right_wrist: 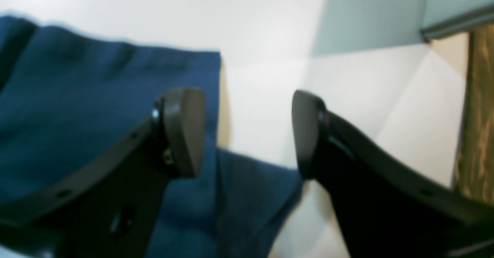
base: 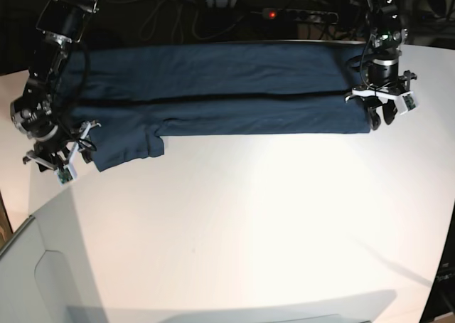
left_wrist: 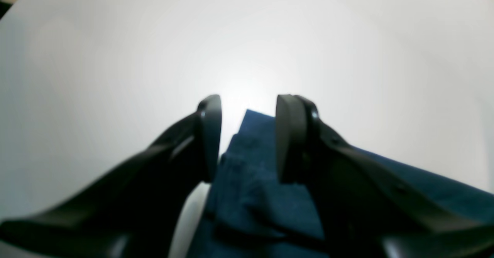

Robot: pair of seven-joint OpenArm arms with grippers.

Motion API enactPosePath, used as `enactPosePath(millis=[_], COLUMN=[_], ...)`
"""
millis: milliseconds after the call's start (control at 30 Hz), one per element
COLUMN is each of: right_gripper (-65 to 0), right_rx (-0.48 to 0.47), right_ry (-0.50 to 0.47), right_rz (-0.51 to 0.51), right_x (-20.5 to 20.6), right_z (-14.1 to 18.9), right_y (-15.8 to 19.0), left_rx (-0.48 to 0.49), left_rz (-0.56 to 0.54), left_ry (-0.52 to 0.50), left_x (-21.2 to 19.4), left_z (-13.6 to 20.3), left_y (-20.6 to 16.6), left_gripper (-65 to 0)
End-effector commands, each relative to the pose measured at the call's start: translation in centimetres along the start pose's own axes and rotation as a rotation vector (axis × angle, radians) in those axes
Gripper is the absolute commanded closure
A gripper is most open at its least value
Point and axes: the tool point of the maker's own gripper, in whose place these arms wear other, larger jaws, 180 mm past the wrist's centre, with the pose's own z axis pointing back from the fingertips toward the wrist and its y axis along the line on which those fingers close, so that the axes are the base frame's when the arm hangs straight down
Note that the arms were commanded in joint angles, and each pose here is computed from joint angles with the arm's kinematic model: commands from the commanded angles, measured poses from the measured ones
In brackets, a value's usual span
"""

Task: Fold the T-shirt properly
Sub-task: 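Regrasp the folded strip's end with the right gripper and tuck the sleeve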

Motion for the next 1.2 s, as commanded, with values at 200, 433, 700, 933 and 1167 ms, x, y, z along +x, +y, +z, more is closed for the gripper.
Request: enactPosePath(millis=[200, 433, 700, 933, 1167], right_gripper=[-34.2, -29.9, -0.4, -0.2, -0.2], right_rx=[0.095, 0.135, 0.121, -0.022, -0.058], right_ry=[0.082, 0.1, 0.078, -0.052, -0.091], right_rz=[-0.065, -0.095, -0.084, 0.068, 0.147], right_x=[-0.2, -0.8, -0.5, 2.6, 2.2], right_z=[-4.0, -4.8, -4.1, 2.1, 6.4], right_y=[0.4, 1.8, 2.2, 1.4, 3.5], left_rx=[0.008, 0.008, 0.002, -0.001, -0.003], left_rz=[-0.015, -0.018, -0.02, -0.02, -0.016], left_ry=[-0.024, -0.024, -0.031, -0.032, -0.038], left_x=[0.7, 0.7, 1.0, 1.0, 1.2], left_z=[0.4, 0.3, 0.1, 0.1, -0.3], left_y=[0.6, 0.6, 0.4, 0.3, 0.2], left_gripper=[-22.5, -22.5, -22.5, -22.5, -22.6])
